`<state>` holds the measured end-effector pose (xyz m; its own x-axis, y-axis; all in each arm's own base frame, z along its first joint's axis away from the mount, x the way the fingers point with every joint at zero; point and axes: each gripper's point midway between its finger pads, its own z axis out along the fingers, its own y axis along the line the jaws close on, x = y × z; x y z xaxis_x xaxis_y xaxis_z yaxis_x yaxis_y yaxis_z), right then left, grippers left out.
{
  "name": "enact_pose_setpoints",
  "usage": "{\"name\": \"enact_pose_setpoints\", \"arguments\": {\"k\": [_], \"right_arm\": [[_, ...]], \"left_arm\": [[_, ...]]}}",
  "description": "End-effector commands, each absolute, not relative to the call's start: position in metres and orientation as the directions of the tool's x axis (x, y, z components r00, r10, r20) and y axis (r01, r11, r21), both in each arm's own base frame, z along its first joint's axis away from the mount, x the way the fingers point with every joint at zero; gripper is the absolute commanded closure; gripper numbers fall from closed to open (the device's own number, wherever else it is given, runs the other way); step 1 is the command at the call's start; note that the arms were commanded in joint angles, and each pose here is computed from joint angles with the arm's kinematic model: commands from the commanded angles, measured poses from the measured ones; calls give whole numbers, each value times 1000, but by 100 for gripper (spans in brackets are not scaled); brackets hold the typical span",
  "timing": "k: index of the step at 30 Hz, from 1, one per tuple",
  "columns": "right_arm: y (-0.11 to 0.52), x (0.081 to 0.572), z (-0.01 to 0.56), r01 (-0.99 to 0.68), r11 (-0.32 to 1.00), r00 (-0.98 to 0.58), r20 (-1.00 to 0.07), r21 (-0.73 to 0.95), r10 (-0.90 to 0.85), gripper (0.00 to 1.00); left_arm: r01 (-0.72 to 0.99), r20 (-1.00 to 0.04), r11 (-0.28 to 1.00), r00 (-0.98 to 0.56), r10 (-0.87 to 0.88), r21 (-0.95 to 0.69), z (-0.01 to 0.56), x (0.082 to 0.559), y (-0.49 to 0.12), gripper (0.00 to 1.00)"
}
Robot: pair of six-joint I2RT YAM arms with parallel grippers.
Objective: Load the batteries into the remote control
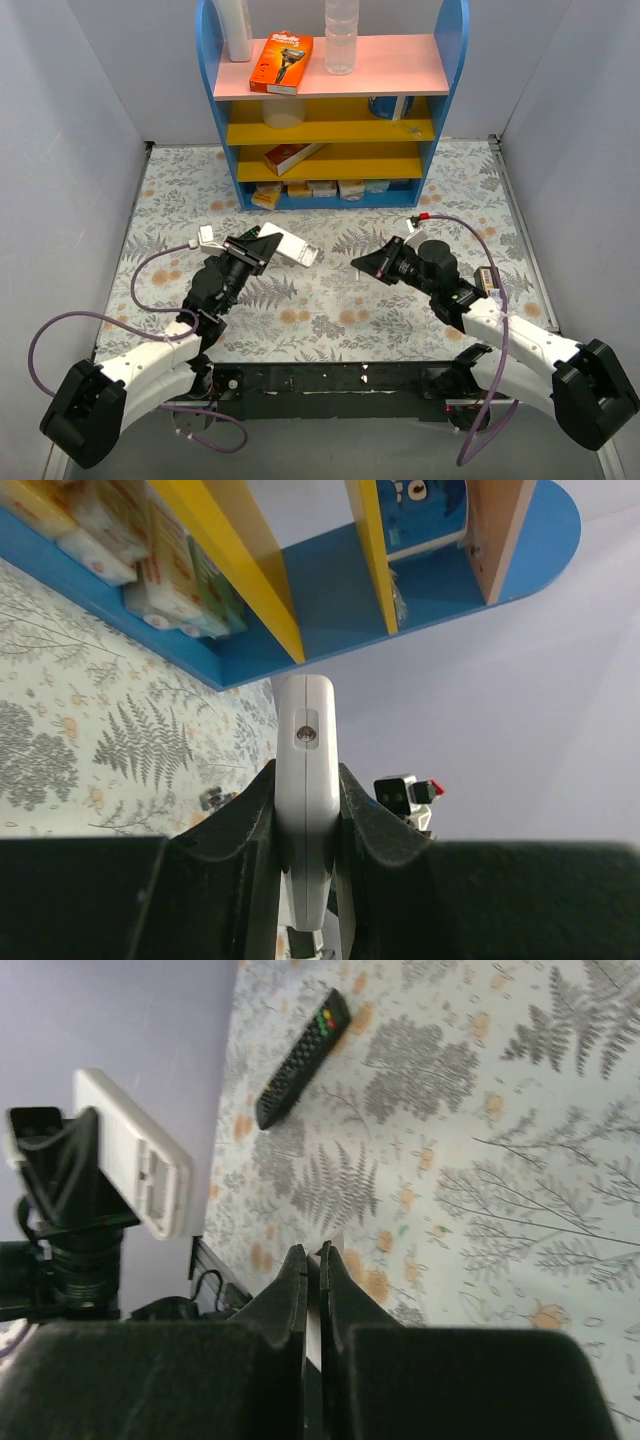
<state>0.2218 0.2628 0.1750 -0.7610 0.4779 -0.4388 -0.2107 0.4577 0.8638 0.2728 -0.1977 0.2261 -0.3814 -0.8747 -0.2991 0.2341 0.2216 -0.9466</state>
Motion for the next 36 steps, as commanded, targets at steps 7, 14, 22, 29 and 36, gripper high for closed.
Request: {"name": "enact_pose_setpoints", "arguments": {"k": [7, 14, 22, 29, 36], "right_arm": [[291, 217, 126, -368, 434, -806, -515, 822, 292, 99], [315, 222, 103, -359, 408, -828, -488, 839, 275, 99], [306, 221, 68, -310, 480, -839, -474, 821, 268, 99], [286, 214, 39, -267, 555, -844, -469, 788, 260, 87], [263, 211, 21, -229, 618, -842, -472, 752, 262, 68]], "left_arm": [[237, -391, 322, -361, -847, -917, 222, 251, -173, 100], [210, -381, 326, -342, -859, -922, 221, 239, -160, 100], [200, -352, 297, -360, -864, -933, 218, 232, -159, 100], [195, -335, 280, -372, -866, -940, 216, 231, -160, 100], [193, -333, 278, -388, -859, -941, 213, 232, -164, 100]]}}
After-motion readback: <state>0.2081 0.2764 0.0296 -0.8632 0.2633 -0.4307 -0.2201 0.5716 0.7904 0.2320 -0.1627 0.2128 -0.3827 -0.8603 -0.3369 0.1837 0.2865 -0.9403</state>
